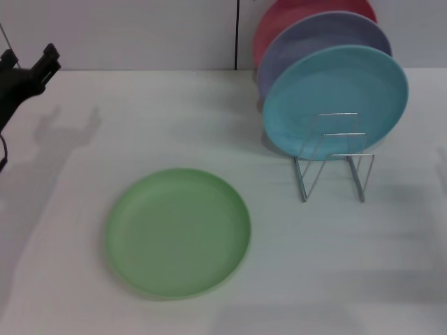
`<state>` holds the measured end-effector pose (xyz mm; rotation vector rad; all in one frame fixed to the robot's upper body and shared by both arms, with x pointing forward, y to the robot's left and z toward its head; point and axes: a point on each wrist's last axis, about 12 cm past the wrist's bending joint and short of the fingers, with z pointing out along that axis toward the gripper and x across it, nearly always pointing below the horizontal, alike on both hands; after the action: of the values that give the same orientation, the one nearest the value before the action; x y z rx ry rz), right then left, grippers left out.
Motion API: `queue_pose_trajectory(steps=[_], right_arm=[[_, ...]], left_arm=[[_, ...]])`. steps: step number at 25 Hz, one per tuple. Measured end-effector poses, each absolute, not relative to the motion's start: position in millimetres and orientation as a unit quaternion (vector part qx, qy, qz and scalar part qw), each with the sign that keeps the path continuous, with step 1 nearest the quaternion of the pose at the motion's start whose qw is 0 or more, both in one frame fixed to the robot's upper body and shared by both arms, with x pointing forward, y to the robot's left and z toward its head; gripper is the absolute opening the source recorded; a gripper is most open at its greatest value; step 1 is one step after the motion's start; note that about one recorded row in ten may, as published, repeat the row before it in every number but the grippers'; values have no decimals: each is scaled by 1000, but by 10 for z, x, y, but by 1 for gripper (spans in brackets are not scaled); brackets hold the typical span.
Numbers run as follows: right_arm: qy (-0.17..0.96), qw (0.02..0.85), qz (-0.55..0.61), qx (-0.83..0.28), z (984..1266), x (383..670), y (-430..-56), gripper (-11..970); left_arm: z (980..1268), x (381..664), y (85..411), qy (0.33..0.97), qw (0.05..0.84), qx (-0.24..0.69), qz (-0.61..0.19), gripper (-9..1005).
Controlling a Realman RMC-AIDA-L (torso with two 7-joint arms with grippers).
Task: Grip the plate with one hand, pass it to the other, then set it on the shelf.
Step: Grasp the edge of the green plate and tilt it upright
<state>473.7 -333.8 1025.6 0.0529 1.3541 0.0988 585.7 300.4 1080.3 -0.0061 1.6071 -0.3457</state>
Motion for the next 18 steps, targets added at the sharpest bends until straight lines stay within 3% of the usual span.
queue_pose_trajectory(steps=[8,18], right_arm=[[634,772,41,24,10235,4749,-3340,603],[637,769,39,21,10245,4808,-3349,602]], left_arm=[[11374,5992,2958,774,620,-11,-129,825],[11794,6026,2754,821,567,39,-50,825]])
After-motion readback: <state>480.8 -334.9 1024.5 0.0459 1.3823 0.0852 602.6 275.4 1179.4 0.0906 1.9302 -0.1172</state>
